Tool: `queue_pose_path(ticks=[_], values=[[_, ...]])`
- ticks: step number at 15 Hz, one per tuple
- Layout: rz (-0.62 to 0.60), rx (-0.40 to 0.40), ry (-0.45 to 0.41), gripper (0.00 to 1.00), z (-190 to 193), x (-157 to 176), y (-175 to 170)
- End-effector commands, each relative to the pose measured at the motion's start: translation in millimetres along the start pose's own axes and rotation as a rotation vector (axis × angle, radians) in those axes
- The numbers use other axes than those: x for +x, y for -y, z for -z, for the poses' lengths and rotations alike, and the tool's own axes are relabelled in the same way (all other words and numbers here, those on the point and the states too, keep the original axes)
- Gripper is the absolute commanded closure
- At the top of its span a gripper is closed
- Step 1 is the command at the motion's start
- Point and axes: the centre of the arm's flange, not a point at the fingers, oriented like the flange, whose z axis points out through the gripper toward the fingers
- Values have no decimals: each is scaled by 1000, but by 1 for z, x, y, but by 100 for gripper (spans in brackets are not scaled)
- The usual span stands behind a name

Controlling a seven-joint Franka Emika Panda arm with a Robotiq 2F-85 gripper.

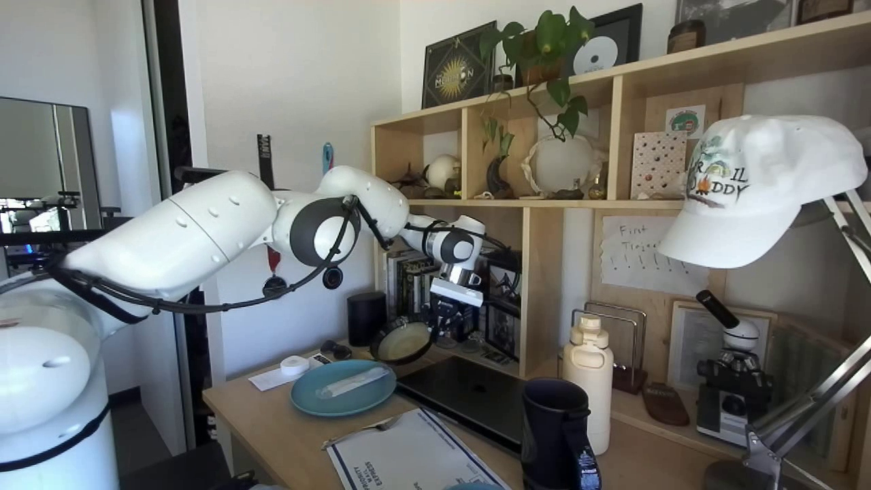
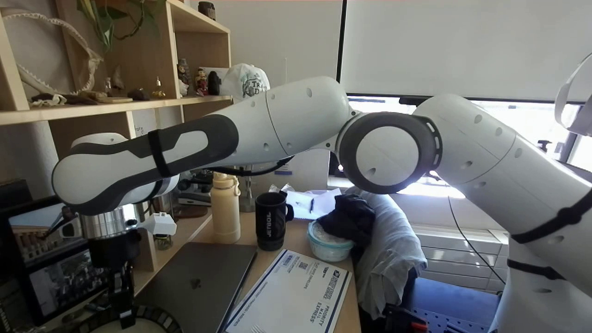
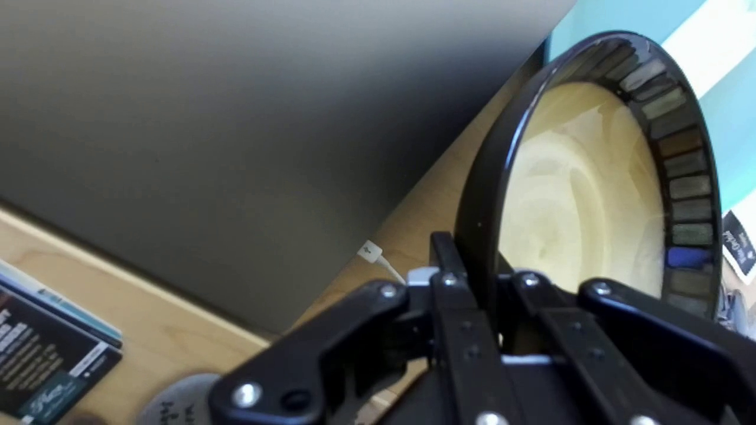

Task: Remove the bowl from the green plate

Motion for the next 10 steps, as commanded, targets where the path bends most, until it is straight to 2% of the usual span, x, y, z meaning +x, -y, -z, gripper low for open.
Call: queue_pose_path(ticks=[1,5,10], values=[[-39,31,33,95,16,29,-8],[-69,69,66,95,5,33,-5],[-108,94,67,95,-7,37,-7]])
